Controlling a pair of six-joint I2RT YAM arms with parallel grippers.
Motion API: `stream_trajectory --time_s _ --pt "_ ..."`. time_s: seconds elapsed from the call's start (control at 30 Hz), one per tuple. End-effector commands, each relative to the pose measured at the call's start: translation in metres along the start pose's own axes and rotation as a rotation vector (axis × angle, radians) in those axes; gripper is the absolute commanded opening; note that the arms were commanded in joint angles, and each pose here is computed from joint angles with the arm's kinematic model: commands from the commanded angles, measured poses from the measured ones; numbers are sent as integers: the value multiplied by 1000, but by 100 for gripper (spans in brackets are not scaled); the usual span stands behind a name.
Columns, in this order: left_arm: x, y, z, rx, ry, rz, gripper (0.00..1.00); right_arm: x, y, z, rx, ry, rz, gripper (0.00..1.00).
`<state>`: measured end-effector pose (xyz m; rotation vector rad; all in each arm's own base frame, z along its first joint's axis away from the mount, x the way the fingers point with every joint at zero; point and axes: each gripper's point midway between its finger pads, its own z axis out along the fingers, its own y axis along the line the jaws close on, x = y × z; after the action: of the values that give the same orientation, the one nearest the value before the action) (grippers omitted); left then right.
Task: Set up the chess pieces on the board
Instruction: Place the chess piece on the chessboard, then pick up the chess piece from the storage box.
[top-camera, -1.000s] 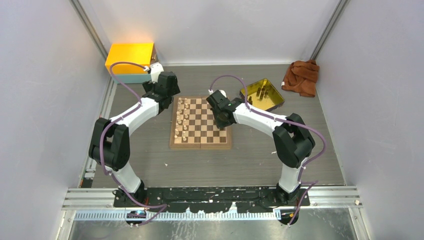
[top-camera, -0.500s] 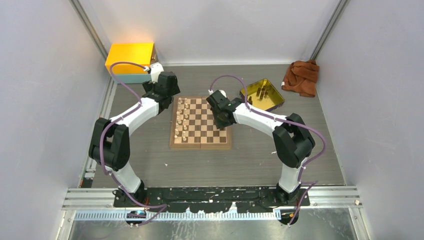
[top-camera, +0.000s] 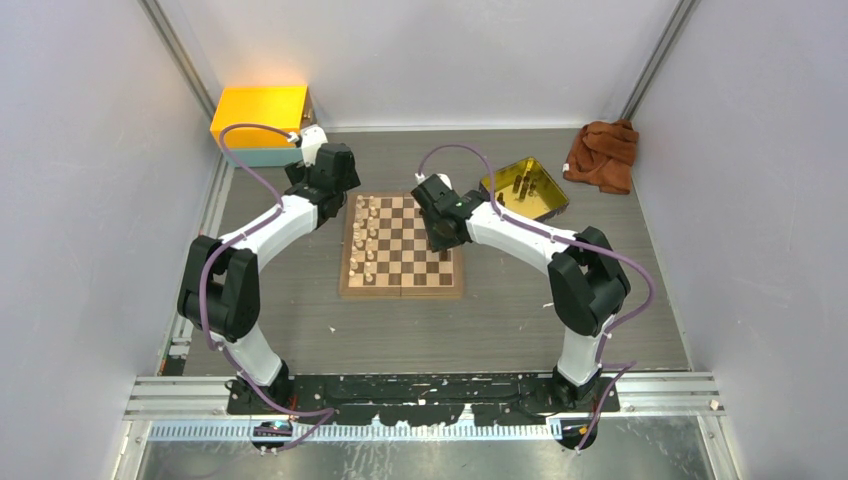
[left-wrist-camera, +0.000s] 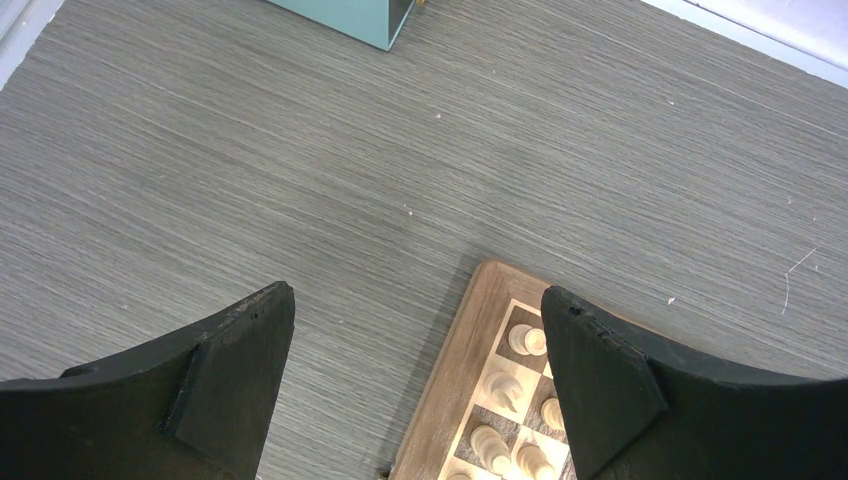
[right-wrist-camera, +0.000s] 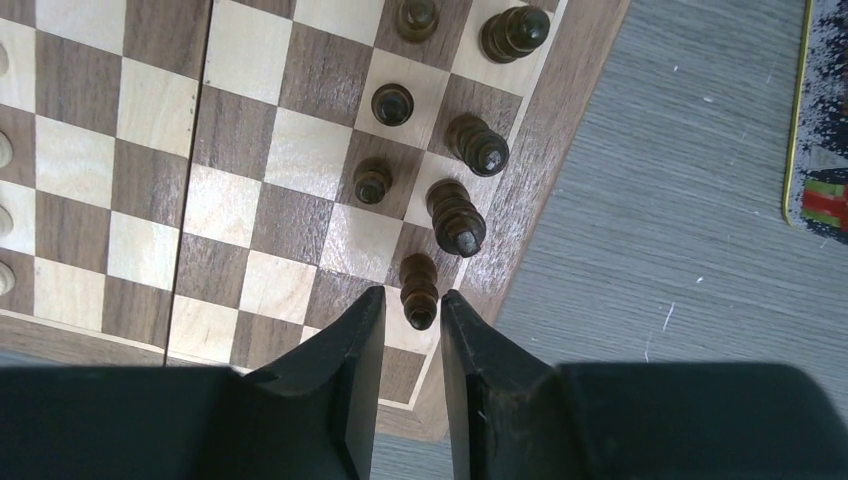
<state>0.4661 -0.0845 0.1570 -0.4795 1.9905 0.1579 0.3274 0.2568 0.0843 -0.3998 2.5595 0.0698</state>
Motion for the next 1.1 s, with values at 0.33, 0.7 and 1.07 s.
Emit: stream_trajectory --time_s 0.33,0.7,1.07 --pt "-33 -12 -8 26 -81 -51 93 -95 -40 -93 37 -300 134 38" --pt "-33 -14 -9 35 -79 -49 93 -127 -161 -42 207 -274 367 41" --pt "-29 -14 -5 30 -75 -34 94 -145 -228 15 271 -232 476 43"
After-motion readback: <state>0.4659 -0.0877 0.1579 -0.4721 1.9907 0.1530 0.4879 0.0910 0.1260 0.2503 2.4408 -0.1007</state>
